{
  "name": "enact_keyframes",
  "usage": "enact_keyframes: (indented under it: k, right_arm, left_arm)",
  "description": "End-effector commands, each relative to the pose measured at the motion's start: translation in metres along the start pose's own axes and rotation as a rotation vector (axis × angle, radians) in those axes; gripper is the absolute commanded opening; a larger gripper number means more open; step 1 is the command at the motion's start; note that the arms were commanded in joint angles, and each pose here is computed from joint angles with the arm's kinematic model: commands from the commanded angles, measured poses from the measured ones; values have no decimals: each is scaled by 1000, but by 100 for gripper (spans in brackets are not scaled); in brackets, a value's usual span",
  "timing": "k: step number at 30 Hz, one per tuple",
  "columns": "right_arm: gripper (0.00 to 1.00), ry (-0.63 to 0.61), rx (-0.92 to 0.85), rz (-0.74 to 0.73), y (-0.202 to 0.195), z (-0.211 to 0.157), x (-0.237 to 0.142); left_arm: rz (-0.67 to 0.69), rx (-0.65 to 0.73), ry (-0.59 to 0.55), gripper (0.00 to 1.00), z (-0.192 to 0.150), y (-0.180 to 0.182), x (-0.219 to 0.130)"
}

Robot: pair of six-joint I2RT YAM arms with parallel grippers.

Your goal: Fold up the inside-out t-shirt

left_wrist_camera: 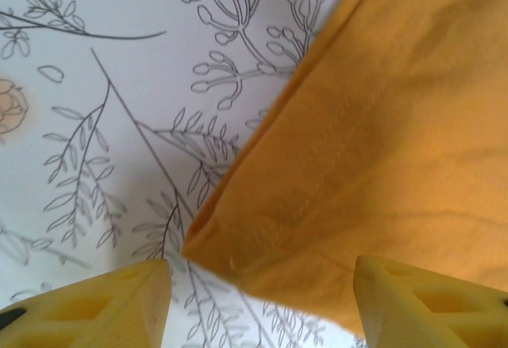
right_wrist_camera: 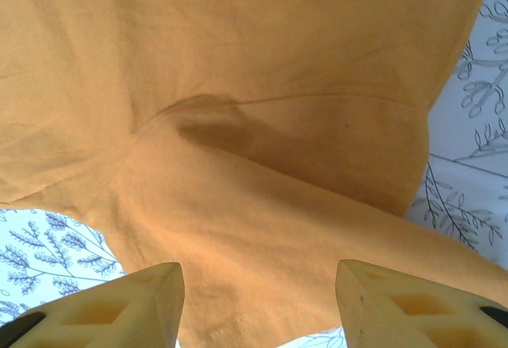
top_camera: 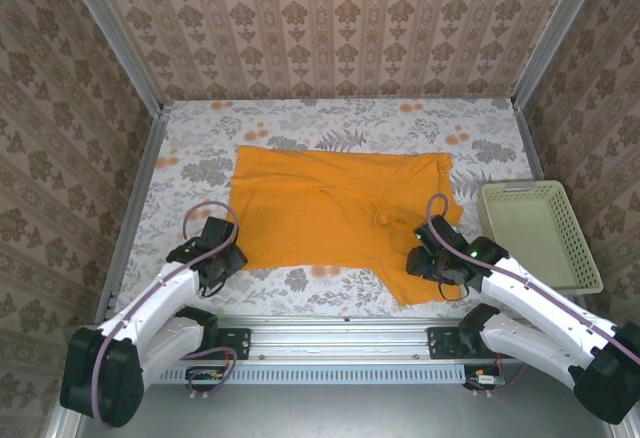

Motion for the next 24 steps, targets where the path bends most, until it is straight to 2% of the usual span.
enact_keyframes:
  k: [1,11,18,24]
  right_arm:
    - [57,30,21,-93,-18,-16,2]
    - [60,100,-20,-166,-16,-49,14]
    - [60,154,-98,-102,14,-69,24]
    - [59,169,-178,-99,33,-81,28]
  left_arm:
    - [-48,2,6,61,8,-9,9]
    - [-50,-9,40,39,8,-9,26]
    - [-63,10,42,26,8,-12,28]
    - [-83,20,44,22,9,-16,27]
Point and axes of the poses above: each hand's point on the last joint's axis, 136 mm out from that joint toward the fingers, its own x axis out along the fingers, its own y axis along the line the jaws close on, z = x × y, the point moved 3 cm from there along -x, back along the fingers, and after that the axes turned 3 degrees about x, right-handed, at the moved point
